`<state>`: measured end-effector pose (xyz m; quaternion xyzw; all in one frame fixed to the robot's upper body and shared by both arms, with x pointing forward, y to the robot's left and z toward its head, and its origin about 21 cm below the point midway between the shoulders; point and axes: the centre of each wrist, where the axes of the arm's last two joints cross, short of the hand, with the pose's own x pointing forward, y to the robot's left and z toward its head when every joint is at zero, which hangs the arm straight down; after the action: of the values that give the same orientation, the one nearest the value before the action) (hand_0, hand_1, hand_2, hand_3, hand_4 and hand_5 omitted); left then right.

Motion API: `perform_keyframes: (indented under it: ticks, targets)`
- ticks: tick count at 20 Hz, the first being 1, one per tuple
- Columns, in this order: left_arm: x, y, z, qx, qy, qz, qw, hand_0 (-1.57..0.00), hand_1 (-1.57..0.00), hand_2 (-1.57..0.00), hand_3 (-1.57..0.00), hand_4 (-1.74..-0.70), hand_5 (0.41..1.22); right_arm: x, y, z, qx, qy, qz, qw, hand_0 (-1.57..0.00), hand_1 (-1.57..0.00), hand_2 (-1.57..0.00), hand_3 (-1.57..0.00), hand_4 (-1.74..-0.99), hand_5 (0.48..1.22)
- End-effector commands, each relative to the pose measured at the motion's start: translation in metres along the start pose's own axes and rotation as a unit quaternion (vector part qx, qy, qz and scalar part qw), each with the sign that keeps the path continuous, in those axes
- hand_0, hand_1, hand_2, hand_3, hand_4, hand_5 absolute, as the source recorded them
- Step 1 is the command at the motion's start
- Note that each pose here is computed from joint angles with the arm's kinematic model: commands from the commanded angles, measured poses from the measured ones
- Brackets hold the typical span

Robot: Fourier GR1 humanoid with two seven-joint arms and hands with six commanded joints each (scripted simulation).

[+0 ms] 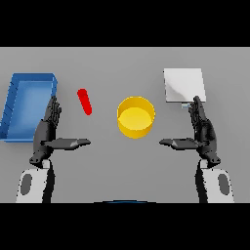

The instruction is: Pick up the red beaker and tilt it to pour out 1 green nut into yellow bowl. Pick up the yellow bowl and place it on the metallic measuring scale.

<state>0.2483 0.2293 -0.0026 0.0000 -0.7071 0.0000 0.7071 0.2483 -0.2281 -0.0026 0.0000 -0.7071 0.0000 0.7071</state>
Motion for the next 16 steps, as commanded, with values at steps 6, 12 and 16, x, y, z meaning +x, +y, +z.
perform_keyframes:
  ticks: [6, 12, 16]
  targets:
    - [0.001, -0.011, -0.007, -0.002, 0.001, 0.002, 1.000, 0.00, 0.00, 0.00, 0.00, -1.20, 0.652, 0.002, -0.005, 0.001, -0.002, -0.001, 0.000, 1.000, 0.00, 0.00, 0.00, 0.00, -1.245, 0.681]
    - [0.018, -0.012, 0.018, -0.035, -0.010, -0.091, 0.995, 0.00, 0.00, 0.00, 0.00, -1.22, 0.660, 0.008, 0.000, 0.030, 0.021, -0.072, 0.161, 0.984, 0.00, 0.00, 0.00, 0.00, -1.235, 0.678]
    - [0.017, -0.016, 0.010, -0.053, 0.006, -0.104, 0.993, 0.00, 0.00, 0.00, 0.00, -1.25, 0.679, 0.012, -0.002, 0.030, 0.030, -0.068, 0.147, 0.986, 0.00, 0.00, 0.00, 0.00, -1.254, 0.682]
